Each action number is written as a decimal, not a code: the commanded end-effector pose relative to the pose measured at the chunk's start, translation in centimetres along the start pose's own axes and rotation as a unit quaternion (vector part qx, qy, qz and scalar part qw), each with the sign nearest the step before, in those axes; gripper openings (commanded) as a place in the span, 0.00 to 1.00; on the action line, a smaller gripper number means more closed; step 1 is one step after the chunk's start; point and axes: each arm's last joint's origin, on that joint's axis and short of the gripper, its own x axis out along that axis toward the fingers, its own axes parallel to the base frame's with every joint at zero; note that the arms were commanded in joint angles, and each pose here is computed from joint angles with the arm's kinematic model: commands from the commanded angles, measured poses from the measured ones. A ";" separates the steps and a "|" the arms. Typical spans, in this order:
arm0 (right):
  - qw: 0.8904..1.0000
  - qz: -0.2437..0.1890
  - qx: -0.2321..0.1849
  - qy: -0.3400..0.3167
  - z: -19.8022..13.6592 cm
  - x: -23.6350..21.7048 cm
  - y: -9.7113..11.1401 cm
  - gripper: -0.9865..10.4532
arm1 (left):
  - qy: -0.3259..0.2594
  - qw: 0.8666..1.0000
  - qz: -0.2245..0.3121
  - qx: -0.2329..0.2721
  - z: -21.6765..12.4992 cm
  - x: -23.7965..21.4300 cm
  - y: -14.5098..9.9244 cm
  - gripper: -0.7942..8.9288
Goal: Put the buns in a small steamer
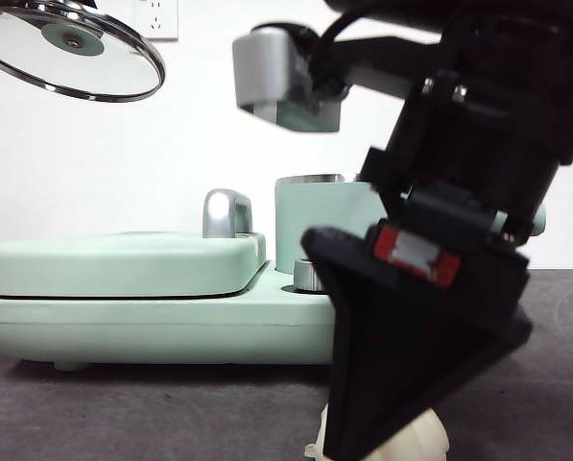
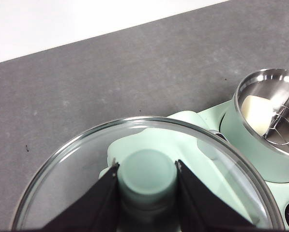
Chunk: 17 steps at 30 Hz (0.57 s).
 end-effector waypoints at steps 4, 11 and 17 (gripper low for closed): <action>1.000 0.004 -0.004 0.021 0.0 1.2 0.2 0.39 | -0.024 1.000 0.001 0.001 0.8 -0.3 0.0 0.09; 0.999 0.003 0.032 0.026 -0.1 0.7 0.2 0.29 | -0.024 1.000 0.001 0.001 0.8 -0.3 0.0 0.09; 0.994 -0.006 0.104 -0.031 0.1 -5.6 -0.2 0.29 | -0.024 1.000 0.001 0.001 0.8 -0.3 0.0 0.09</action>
